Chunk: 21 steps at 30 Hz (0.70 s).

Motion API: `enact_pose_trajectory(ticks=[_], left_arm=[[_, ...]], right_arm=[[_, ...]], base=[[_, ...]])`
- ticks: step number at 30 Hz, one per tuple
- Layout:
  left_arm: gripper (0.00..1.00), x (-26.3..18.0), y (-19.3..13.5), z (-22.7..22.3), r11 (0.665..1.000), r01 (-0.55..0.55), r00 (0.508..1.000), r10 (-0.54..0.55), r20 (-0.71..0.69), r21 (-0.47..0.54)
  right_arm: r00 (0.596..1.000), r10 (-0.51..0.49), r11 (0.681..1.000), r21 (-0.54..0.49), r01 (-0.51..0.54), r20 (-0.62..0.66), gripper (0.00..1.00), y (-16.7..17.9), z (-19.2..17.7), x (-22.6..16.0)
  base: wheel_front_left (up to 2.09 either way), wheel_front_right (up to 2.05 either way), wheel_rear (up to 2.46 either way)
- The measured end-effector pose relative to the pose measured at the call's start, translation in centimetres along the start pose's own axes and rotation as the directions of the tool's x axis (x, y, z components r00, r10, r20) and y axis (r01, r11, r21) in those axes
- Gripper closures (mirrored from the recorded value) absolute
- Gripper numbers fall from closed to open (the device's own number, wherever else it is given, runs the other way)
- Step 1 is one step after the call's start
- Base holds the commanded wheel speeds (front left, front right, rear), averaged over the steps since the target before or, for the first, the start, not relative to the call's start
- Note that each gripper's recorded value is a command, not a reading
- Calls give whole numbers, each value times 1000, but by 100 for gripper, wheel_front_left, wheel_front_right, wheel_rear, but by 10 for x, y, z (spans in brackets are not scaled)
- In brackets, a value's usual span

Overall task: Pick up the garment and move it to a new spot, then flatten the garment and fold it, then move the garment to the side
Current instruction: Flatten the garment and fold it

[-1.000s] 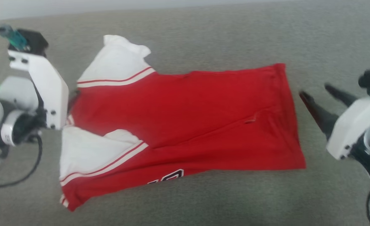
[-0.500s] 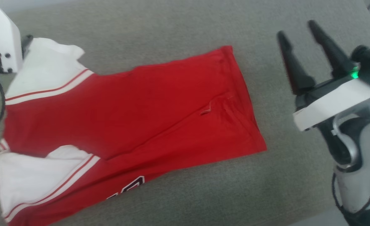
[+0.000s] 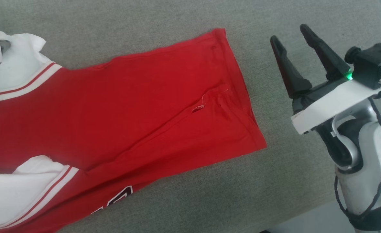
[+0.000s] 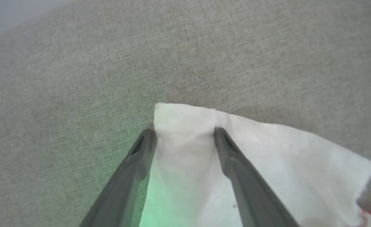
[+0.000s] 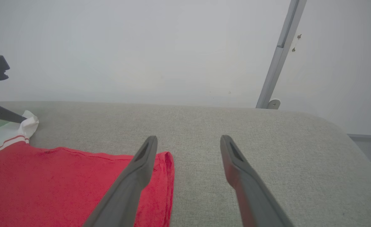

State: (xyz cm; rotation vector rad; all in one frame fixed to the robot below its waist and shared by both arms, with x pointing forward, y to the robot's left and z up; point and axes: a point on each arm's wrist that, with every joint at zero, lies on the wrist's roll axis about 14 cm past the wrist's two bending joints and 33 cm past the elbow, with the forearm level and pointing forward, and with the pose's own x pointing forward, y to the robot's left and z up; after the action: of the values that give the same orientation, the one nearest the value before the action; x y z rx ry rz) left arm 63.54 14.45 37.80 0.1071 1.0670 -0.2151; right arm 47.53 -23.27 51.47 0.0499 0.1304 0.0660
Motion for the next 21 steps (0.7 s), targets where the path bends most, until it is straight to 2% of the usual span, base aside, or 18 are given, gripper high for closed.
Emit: enact_pose_trajectory(ticks=[1, 2, 3, 8, 12, 18, 21], left_arm=[[0, 2, 1, -1, 1000, -4, 1000, 4, -9, -13], [82, 5, 0, -4, 1000, 0, 1000, -1, -24, -22], [100, 6, 0, -5, 1000, 6, 999, -7, -33, -24], [100, 9, -4, -7, 999, 18, 998, -20, -54, -43], [100, 10, -4, -6, 999, 22, 998, -24, -51, -40], [100, 7, -4, -4, 999, 28, 999, -29, -28, -41], [100, 6, -4, -3, 999, 30, 999, -31, -18, -42]], right_arm=[[1000, 5, 1000, 8, -5, -4, 0, 1, -1, 2], [1000, 9, 1000, 18, -9, -24, 0, 1, -5, 3], [999, 16, 1000, 20, -15, -47, 0, 2, -10, 5], [982, 61, 997, 58, -51, -177, 0, 8, -31, 21], [948, 130, 991, 55, -119, -290, 0, 22, -44, 42], [854, 162, 986, 42, -162, -494, 0, 27, -74, 68], [790, 171, 983, 53, -174, -588, 0, 31, -91, 75]], base=[[0, 0, 0], [0, 0, 0], [0, 0, 0], [0, 0, 0], [0, 0, 0], [0, 0, 0], [0, 0, 0]])
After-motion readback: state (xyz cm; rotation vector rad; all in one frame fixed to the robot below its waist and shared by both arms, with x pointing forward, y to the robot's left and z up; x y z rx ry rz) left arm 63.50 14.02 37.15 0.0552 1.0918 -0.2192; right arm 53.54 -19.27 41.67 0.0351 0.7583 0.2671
